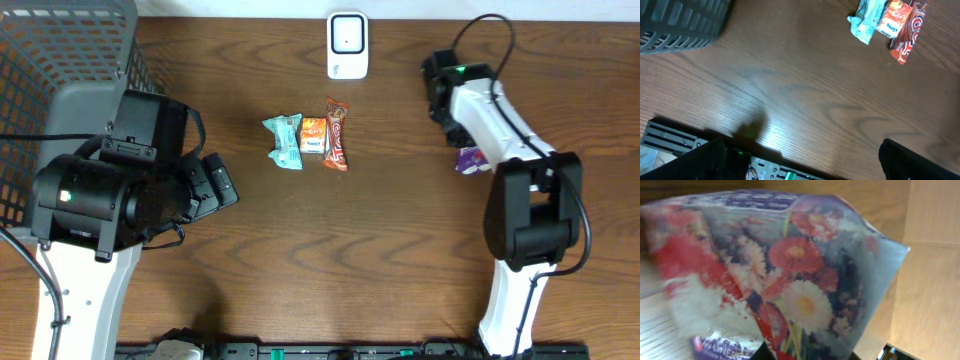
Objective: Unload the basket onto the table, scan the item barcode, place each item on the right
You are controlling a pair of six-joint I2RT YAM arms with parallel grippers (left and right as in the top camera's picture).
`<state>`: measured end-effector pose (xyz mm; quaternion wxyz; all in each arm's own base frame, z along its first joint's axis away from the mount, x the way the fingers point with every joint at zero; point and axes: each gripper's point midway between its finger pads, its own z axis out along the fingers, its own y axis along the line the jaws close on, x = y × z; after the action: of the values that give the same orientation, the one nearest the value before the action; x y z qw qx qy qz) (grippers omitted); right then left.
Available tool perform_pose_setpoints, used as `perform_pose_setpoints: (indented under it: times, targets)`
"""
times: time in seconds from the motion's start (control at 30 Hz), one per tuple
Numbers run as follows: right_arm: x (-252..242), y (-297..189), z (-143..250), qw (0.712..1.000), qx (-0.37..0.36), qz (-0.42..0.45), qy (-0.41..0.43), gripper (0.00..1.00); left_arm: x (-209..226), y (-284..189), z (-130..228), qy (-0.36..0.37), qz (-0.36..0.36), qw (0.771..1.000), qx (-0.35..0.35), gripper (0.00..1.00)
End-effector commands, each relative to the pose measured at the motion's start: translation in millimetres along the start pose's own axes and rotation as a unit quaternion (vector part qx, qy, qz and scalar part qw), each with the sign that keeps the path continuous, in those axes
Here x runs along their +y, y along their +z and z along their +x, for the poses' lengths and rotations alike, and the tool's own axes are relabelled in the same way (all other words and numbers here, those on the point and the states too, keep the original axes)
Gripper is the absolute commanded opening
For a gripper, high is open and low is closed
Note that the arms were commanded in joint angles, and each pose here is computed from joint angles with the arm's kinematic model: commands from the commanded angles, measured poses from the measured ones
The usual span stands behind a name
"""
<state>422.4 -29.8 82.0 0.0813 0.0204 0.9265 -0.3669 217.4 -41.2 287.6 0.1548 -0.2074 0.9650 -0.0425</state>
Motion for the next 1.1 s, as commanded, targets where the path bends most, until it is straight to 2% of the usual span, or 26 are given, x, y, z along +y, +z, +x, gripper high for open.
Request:
perform_pose_setpoints:
  times: [0.0, 0.13, 0.3, 0.37, 0.43, 0.53, 0.67, 0.9, 1.07]
  targets:
    - [38.2, -24.3, 0.3, 0.998, -0.019, -0.049, -0.027, 0.29, 2.5, 0.7, -1.7, -0.006, -0.007, 1.0, -0.002, 0.98]
    - [97.0, -63.5, 6.6, 0.985, -0.036, -0.152, -0.078, 0.72, 2.5, 0.7, -1.7, -0.006, -0.007, 1.0, -0.002, 0.98]
    - [126.0, -104.2, 1.3, 0.966, -0.055, -0.233, -0.094, 0.74, 2.5, 0.7, -1.7, -0.006, -0.007, 1.0, -0.002, 0.98]
    - [121.6, -118.9, -7.2, 0.962, -0.062, -0.249, -0.089, 0.8, 2.5, 0.7, -1.7, -0.006, -0.007, 1.0, -0.002, 0.98]
    - [109.3, -131.3, -16.2, 0.96, -0.066, -0.261, -0.078, 0.91, 2.5, 0.7, -1.7, -0.006, -0.007, 1.0, -0.002, 0.98]
    - [83.2, -144.7, -28.0, 0.953, -0.065, -0.286, -0.07, 0.99, 2.5, 0.7, -1.7, -0.006, -0.007, 1.0, -0.002, 0.98]
    - [57.4, -140.3, -32.4, 0.938, -0.048, -0.336, -0.075, 0.99, 2.5, 0.7, -1.7, -0.006, -0.007, 1.0, -0.002, 0.98]
    - [36.4, -89.1, -18.4, 0.903, 0.022, -0.425, -0.053, 0.99, 2.5, 0.7, -1.7, -0.006, -0.007, 1.0, -0.002, 0.98]
    - [46.4, -65.1, -13.7, 0.836, 0.029, -0.548, -0.024, 0.97, 2.5, 0.7, -1.7, -0.006, -0.007, 1.0, -0.002, 0.98]
